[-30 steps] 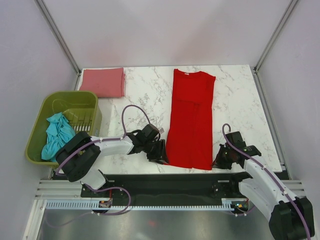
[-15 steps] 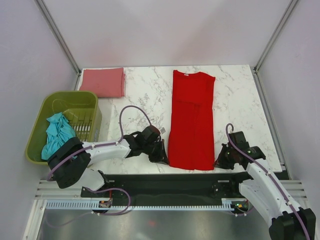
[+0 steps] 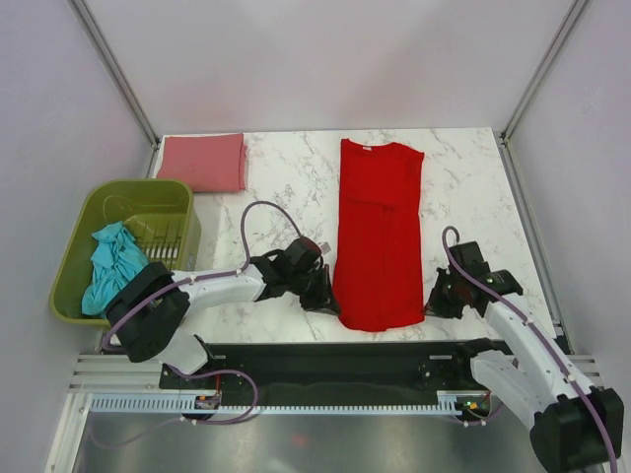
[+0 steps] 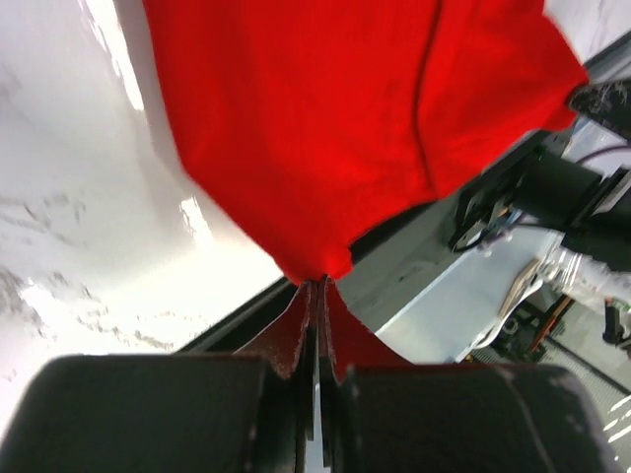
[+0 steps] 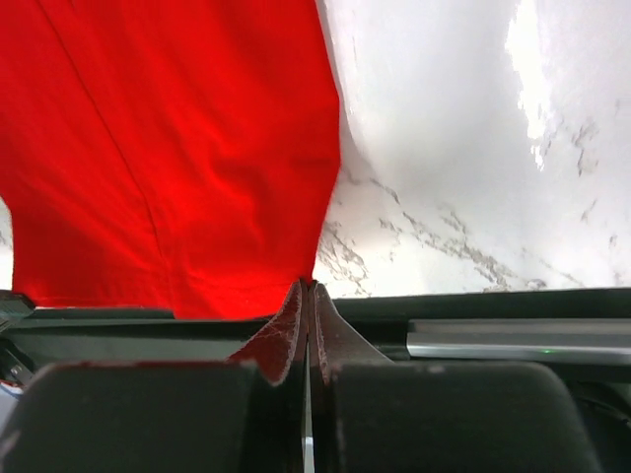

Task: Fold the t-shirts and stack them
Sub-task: Fold the tshirt

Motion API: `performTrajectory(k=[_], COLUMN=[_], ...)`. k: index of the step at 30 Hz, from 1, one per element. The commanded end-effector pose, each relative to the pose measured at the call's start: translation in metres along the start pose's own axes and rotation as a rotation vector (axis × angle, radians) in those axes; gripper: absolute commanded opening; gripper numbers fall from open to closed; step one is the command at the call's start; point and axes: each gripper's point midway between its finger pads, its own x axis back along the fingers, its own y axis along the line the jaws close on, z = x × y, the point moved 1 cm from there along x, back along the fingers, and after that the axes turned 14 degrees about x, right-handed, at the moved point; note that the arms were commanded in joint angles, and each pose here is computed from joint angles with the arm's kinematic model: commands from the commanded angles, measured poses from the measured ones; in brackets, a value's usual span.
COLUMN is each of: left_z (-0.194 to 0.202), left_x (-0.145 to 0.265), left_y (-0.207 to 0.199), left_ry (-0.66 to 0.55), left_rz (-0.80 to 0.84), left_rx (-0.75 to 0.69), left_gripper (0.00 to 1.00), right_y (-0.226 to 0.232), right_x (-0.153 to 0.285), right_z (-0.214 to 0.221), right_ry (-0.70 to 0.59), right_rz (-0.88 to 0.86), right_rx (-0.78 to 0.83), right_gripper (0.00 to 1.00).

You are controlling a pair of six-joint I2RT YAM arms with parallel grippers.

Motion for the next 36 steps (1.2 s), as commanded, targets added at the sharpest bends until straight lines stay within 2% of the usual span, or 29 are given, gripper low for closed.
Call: performTrajectory(k=[1,7,12,13,17,21,29,36], left_z=[-0.021,-0.071,-0.133,-0.139,-0.183,-0.218,-0.279,-0.309], left_x=[0.002,0.000,0.002,-0.005,-0.001,-0.003,-0.009,-0.029], left_y=[-0.026,-0.036,-0.050,-0.046,-0.073,-0.082,-0.104,-0.096], left_ry=[-0.006,-0.036,-0.096,-0.066,-0.095,-0.092,-0.135,-0.140], left_rz=[0.061,0.089,0.129,0.126,0.201,0.243,0.307,0.309], left_rx=[0.032,0.069,0.100,0.121,0.071,0.074,0.056,0.109], left_gripper=[0.02,0.02,0.02,0.02,0.02,0.02,0.02,0.02], right_y=[0.009,0.021,0.029,0.032,0.035,0.042,0.022,0.018], right_x=[0.006,-0.005,-0.016,-0.016,-0.024,-0.022,-0.046,-0.057], right_z=[-0.041,-0.090,-0.147,-0.156,-0.201,-0.250,-0.299,-0.322], right_ry=[-0.097,-0.130,-0.154,-0.157,-0.176,-0.227,-0.221,-0.226], right_rz=[0.016,0.044,0.100,0.100,0.134,0.126,0.157,0.119], right_rx=[0.055,0.094,0.150,0.160,0.166,0.170,0.143,0.153], right_gripper=[0.00,0.00,0.00,0.00,0.00,0.00,0.00,0.00])
